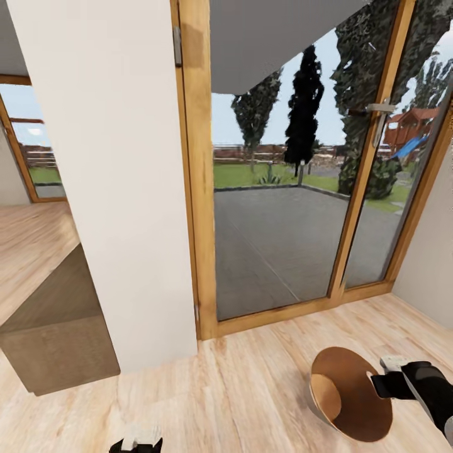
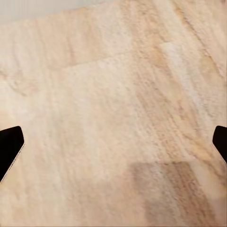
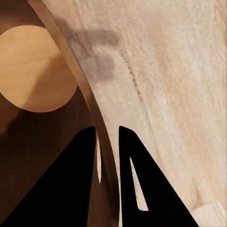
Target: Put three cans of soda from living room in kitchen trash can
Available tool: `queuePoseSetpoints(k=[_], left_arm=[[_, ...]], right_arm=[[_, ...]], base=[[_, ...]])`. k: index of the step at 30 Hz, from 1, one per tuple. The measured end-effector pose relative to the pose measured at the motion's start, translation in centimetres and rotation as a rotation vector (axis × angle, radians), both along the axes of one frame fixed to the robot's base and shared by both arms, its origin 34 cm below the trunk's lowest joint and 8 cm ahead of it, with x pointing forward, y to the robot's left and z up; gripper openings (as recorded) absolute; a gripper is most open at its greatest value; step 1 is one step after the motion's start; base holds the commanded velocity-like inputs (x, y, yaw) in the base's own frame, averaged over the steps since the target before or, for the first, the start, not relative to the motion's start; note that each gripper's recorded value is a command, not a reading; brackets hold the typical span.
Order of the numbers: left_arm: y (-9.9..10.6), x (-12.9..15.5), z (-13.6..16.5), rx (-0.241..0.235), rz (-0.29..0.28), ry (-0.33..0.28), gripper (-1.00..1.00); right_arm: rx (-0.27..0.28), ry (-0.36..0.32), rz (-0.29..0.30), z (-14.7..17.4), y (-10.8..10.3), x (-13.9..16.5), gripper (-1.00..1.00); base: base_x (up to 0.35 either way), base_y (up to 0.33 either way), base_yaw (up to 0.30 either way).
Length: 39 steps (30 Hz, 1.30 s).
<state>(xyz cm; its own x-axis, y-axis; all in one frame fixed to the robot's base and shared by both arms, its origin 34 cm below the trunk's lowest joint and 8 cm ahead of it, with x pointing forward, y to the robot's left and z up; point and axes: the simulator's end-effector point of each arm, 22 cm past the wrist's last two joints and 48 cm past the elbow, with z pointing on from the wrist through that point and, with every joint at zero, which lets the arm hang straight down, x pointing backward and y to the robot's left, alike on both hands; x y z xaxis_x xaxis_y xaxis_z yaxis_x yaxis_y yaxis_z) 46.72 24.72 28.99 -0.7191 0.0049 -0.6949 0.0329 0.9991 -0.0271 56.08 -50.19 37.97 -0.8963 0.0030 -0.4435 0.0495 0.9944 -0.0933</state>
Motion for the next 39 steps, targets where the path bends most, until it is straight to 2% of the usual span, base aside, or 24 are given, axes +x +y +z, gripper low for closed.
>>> queuePoseSetpoints(k=[3, 6, 8, 12, 20, 27, 29, 31, 35, 39], left_arm=[[0.1, 1.3, 1.2, -0.003, 0.005, -0.015, 1.0], [0.3, 3.0, 2.6, -0.023, 0.023, -0.033, 1.0], [0.4, 3.9, 3.6, -0.036, 0.032, -0.034, 1.0], [0.6, 5.7, 5.4, -0.048, 0.041, -0.046, 1.0], [0.6, 6.9, 7.7, -0.085, 0.067, -0.048, 1.0], [1.0, 7.7, 9.8, -0.097, 0.074, -0.006, 1.0], [0.9, 9.0, 12.1, -0.108, 0.072, -0.025, 1.0], [0.6, 10.0, 14.2, -0.131, 0.077, -0.055, 1.0], [0.3, 11.3, 17.3, -0.168, 0.084, -0.1, 1.0], [0.6, 12.2, 19.6, -0.175, 0.085, -0.132, 1.0]], right_arm=[[-0.019, -0.023, 0.016, 0.8, -0.2, 0.4, -1.0], [-0.006, -0.053, 0.022, 1.8, 0.2, 1.1, -1.0], [0.006, -0.065, 0.032, 2.6, 0.5, 1.5, -1.0], [0.073, -0.111, 0.022, 4.7, 1.1, 2.7, -1.0], [0.077, -0.109, 0.023, 6.6, 1.1, 3.1, -1.0], [0.078, -0.11, 0.025, 8.3, 1.2, 3.6, -1.0], [0.063, -0.143, 0.041, 10.0, 1.2, 4.6, -1.0], [0.08, -0.175, 0.05, 11.5, 1.7, 5.5, -1.0], [0.074, -0.185, 0.073, 12.6, 2.0, 5.7, -1.0], [0.087, -0.2, 0.07, 13.9, 2.2, 6.0, -1.0]], base=[[0.0, 0.0, 0.0], [0.0, 0.0, 0.0], [0.0, 0.0, 0.0], [0.0, 0.0, 0.0], [0.0, 0.0, 0.0], [0.0, 0.0, 0.0], [0.0, 0.0, 0.0], [0.0, 0.0, 0.0], [0.0, 0.0, 0.0], [0.0, 0.0, 0.0]])
